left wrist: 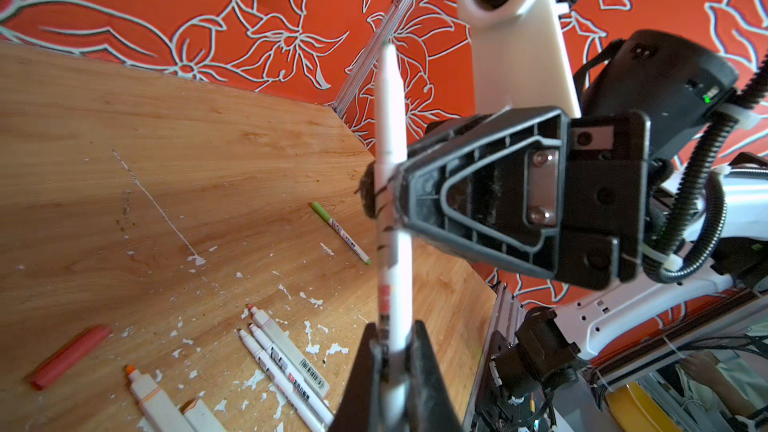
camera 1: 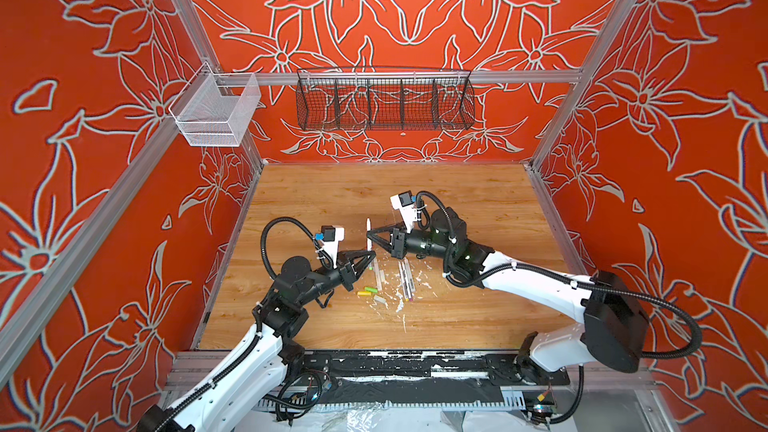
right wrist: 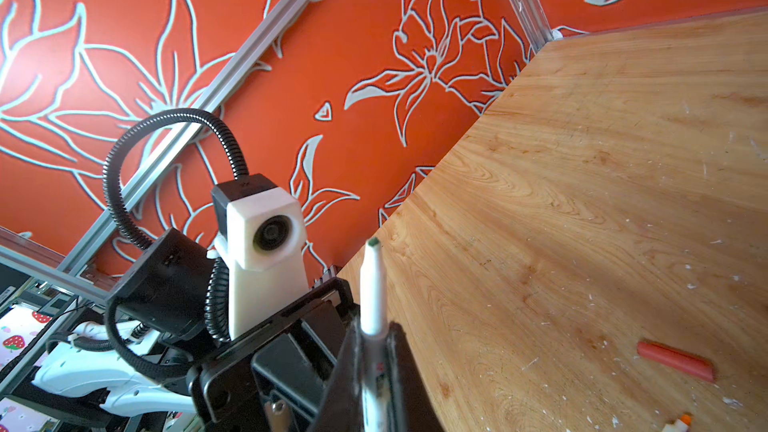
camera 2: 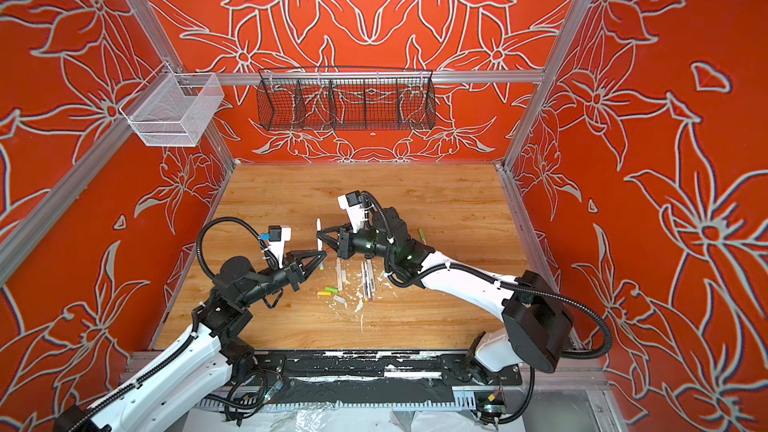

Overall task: Insert the pens into the pen caps
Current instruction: 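Open the right gripper and move it back toward the pile, then grasp a green cap from the pile with the right gripper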

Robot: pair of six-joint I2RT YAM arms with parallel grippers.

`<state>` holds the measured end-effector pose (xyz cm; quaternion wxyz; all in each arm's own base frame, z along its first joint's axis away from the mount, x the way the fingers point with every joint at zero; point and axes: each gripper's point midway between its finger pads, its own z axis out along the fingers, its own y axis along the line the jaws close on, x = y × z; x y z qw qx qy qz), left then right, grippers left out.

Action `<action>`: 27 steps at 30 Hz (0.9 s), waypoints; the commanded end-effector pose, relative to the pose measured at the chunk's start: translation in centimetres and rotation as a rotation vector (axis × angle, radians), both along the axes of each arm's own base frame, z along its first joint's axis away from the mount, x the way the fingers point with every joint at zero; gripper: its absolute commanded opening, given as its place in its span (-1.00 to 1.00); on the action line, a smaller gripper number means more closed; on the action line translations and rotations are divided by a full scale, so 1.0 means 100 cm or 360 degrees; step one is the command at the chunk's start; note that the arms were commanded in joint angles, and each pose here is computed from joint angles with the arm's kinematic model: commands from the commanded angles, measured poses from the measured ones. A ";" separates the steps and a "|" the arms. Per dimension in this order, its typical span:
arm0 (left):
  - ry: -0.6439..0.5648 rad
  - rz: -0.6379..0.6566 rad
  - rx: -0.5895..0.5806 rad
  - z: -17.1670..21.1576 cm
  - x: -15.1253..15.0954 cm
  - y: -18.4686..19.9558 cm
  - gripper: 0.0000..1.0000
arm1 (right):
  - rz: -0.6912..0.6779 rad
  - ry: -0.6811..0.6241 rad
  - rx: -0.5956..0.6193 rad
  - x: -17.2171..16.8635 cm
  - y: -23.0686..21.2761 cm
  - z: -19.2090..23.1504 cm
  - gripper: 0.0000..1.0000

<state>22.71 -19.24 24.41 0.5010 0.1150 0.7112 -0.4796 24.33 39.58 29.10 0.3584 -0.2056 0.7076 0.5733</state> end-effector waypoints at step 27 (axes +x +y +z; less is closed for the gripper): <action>0.0259 0.0439 0.0487 0.025 -0.063 0.084 -1.00 | 0.0511 0.0069 -0.1327 -0.038 0.012 -0.196 -0.29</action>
